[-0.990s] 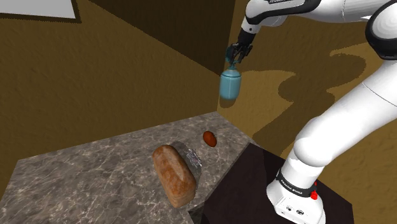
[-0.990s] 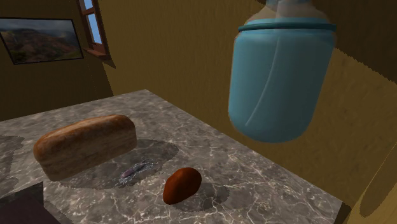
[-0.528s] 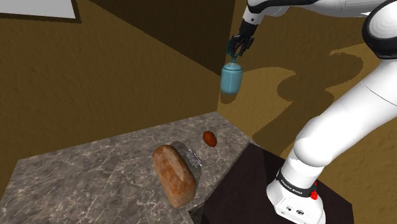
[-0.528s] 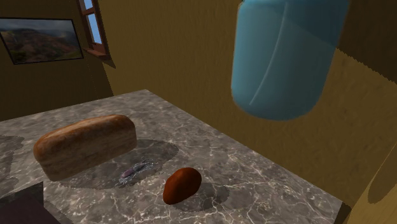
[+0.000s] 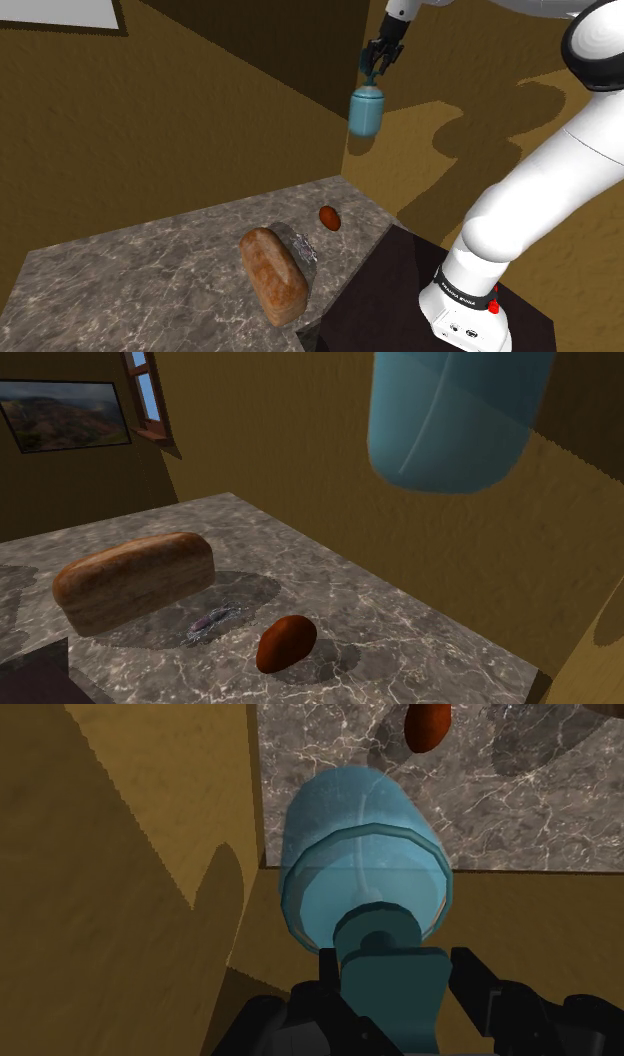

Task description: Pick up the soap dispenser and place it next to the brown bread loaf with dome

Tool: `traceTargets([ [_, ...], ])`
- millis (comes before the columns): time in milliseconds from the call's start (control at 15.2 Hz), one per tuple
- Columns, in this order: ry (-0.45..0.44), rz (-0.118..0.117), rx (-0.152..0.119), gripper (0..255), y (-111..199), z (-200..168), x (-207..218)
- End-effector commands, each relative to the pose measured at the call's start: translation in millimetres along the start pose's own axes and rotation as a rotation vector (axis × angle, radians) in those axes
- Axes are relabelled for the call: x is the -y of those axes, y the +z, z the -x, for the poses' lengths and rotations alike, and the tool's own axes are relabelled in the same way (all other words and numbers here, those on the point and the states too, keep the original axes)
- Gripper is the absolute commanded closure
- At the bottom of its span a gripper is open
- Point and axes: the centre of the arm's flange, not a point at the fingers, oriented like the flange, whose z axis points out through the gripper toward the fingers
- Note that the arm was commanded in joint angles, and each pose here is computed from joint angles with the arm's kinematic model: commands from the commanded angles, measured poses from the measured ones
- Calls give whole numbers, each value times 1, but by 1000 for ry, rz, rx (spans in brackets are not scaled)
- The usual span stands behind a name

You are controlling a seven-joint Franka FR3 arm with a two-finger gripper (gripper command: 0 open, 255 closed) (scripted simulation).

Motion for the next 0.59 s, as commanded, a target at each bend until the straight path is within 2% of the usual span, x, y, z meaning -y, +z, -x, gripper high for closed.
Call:
traceTargets([
  [0, 0, 0, -1, 255, -9, -4, 0],
  [396, 0, 0, -1, 255, -36, -12, 0],
  [528, 0, 0, -1, 255, -30, -9, 25],
])
